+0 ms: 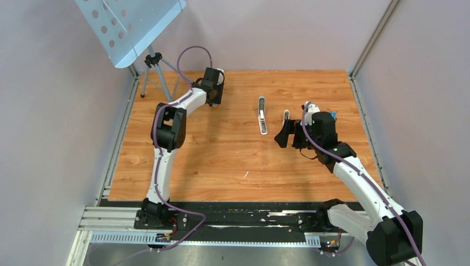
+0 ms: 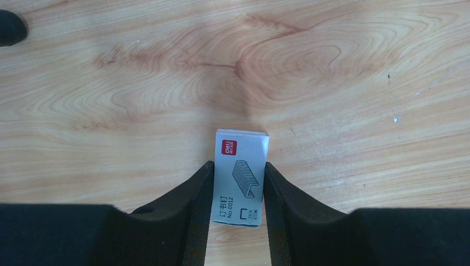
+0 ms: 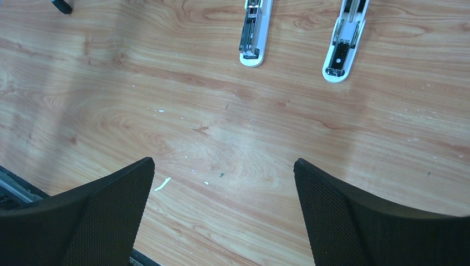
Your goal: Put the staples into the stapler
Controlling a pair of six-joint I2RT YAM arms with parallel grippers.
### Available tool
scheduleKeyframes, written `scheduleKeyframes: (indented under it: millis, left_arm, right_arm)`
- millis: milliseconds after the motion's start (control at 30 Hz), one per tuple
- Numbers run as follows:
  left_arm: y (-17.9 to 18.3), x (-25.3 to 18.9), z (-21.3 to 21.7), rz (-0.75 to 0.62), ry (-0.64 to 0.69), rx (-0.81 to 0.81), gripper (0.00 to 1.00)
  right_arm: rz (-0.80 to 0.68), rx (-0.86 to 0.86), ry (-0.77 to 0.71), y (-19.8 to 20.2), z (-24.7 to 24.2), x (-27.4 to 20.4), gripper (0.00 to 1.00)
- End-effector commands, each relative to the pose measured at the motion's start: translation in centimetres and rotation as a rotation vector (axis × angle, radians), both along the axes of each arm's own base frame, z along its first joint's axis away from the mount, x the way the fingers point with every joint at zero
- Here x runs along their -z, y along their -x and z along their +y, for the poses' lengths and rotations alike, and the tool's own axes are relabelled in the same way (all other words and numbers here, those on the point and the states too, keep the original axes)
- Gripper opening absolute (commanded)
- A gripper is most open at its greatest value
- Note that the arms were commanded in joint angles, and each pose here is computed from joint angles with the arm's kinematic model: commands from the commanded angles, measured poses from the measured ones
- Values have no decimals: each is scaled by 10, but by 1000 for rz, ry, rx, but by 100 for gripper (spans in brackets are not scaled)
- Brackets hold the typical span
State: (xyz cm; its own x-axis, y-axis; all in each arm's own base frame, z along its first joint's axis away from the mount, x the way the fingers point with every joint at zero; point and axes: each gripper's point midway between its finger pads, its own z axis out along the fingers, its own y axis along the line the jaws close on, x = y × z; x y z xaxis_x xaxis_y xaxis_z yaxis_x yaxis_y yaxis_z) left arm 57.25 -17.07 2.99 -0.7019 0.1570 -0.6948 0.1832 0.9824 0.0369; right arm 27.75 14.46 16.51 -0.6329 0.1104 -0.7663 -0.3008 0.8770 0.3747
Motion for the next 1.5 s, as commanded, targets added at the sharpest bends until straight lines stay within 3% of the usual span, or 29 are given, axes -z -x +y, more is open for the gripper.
scheduleKeyframes:
  millis: [0,300,500,900,1467]
  left_arm:
    - [-4,-5,10,-10,-46,-12,38]
    - [11,-28,9,-36,-25,-8,35]
    - [42,-50,3,-56,5,10,34]
    - [153,-48,-52,-9,68,181,34]
    - [332,-26,-120,-22,145,519,34]
  right_arm:
    - [-3,9,20,-1,-2,6,100]
    - [6,4,16,-2,-1,9,100]
    - [5,-1,-2,2,1,5,100]
    - [56,-33,-101,16,14,6,99]
    - [154,-79,-221,72,19,30,98]
